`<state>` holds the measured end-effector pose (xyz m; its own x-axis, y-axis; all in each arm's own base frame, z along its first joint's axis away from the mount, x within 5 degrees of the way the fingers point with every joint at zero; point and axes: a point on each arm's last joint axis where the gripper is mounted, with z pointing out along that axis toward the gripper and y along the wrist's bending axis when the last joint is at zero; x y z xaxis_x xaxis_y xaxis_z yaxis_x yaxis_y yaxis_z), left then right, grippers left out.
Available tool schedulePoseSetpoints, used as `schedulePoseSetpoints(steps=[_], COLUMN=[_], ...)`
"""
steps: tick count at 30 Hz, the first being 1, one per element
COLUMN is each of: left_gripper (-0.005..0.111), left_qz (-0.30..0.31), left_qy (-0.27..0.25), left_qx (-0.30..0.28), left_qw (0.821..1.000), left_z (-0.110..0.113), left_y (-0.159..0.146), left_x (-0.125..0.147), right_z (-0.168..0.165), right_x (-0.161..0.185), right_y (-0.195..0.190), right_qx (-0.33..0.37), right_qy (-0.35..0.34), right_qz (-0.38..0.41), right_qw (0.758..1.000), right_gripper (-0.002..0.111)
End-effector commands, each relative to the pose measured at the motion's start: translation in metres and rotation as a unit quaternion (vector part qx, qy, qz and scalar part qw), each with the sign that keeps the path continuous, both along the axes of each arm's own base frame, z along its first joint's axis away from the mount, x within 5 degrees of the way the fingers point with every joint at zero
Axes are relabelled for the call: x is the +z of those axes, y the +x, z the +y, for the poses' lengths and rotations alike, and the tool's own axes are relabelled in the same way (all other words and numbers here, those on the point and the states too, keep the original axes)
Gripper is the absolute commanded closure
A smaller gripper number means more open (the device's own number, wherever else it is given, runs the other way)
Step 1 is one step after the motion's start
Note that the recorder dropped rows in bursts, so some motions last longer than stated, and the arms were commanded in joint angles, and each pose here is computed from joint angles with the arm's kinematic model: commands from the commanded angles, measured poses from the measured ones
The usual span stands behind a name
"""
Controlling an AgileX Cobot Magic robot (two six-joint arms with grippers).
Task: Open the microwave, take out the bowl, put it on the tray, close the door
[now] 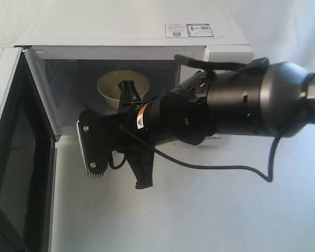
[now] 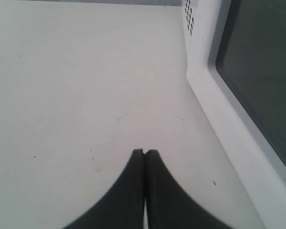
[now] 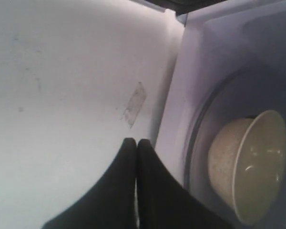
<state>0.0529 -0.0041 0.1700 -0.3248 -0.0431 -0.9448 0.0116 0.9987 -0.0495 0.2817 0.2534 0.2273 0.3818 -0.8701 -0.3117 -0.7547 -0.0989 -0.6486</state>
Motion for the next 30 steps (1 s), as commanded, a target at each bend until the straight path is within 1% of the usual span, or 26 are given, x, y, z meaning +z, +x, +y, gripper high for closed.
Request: schedulePoseSetpoints(steps=[1,3,5,7,9,11,14,17,22,24,27,30], left_gripper=[0.107,0.107,0.107,0.107,0.107,0.107,0.107,0.107,0.107,0.107,0.107,0.107], left_qz=[-0.002,-0.002,-0.002,-0.002,-0.002,-0.002,-0.002,-0.002,-0.002,-0.002,-0.002,-0.002], left_qy=[-0.005,-0.005,-0.005,-0.005,-0.005,-0.005,-0.005,-0.005,-0.005,-0.005,-0.005,-0.005], left_qx=[-0.002,-0.002,-0.002,-0.002,-0.002,-0.002,-0.002,-0.002,-0.002,-0.002,-0.002,-0.002], left_qw=[1.000,1.000,1.000,1.000,1.000,1.000,1.000,1.000,1.000,1.000,1.000,1.000], left_z=[0.000,0.000,0.000,0.000,0.000,0.000,0.000,0.000,0.000,0.000,0.000,0.000], left_y=[0.000,0.000,0.000,0.000,0.000,0.000,0.000,0.000,0.000,0.000,0.000,0.000], left_x=[-0.001,-0.001,-0.001,-0.001,-0.001,-0.001,-0.001,-0.001,-0.001,-0.001,-0.001,-0.001], right_z=[0.014,0.019,0.022,0.024,0.025,0.027,0.025,0.020,0.019,0.020,0.015,0.007], right_x=[-0.013,-0.017,-0.021,-0.022,-0.018,-0.014,-0.012,-0.013,-0.018,-0.018,-0.015,-0.014], right_y=[0.013,0.018,0.022,0.024,0.025,0.027,0.032,0.039,0.043,0.043,0.046,0.049], right_qx=[0.000,-0.004,-0.020,-0.030,-0.037,-0.041,-0.046,-0.073,-0.133,-0.133,-0.155,-0.172], right_qy=[0.045,0.063,0.088,0.100,0.110,0.120,0.118,0.117,0.115,0.091,0.055,-0.004], right_qz=[-0.049,-0.060,-0.058,-0.052,-0.051,-0.055,-0.053,-0.022,0.062,0.067,0.065,0.041], right_qw=[0.998,0.996,0.994,0.993,0.992,0.990,0.990,0.990,0.982,0.985,0.984,0.984], right_gripper=[0.108,0.108,0.108,0.108,0.105,0.098,0.081,0.066,0.065,0.065,0.065,0.066])
